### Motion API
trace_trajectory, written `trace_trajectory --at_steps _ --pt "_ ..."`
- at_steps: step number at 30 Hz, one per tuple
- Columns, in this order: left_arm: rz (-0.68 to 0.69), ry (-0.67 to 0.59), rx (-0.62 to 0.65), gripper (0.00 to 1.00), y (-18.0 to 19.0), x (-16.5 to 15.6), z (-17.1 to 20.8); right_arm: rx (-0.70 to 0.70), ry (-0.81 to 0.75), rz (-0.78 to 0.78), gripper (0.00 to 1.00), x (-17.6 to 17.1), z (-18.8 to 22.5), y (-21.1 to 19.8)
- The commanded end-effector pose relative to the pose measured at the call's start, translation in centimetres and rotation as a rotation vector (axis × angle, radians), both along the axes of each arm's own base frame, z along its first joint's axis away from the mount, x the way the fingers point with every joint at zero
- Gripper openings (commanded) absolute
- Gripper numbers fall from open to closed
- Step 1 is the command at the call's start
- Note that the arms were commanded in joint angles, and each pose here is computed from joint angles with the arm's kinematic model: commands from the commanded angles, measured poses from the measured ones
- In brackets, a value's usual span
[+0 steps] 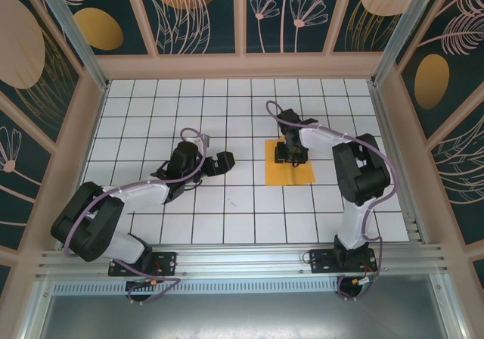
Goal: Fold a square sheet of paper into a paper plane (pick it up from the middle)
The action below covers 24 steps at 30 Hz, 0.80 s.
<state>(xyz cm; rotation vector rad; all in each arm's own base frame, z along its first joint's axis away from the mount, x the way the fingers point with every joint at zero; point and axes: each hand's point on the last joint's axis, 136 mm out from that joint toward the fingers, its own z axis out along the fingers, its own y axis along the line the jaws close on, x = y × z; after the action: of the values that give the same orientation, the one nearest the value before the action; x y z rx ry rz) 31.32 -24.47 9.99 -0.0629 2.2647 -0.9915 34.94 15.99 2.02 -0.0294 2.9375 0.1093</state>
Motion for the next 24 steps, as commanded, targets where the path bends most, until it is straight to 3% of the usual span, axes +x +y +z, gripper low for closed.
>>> trace_trajectory --at_steps 1,9,16,24 --pt "0.01 -0.042 -0.042 0.99 -0.7 0.8 1.8 0.117 -0.033 0.032 0.53 -0.2 3.0 2.2" --pt "0.158 -0.09 -0.054 0.98 1.8 1.4 2.9 0.372 -0.069 0.105 0.47 -1.3 6.9 6.6" --pt "0.202 -0.143 -0.048 0.98 2.8 1.5 4.7 0.639 -0.087 0.158 0.47 -2.1 10.5 11.2" --pt "0.221 -0.177 0.001 0.98 3.5 1.8 5.6 0.801 -0.06 0.154 0.47 -2.8 10.4 13.7"
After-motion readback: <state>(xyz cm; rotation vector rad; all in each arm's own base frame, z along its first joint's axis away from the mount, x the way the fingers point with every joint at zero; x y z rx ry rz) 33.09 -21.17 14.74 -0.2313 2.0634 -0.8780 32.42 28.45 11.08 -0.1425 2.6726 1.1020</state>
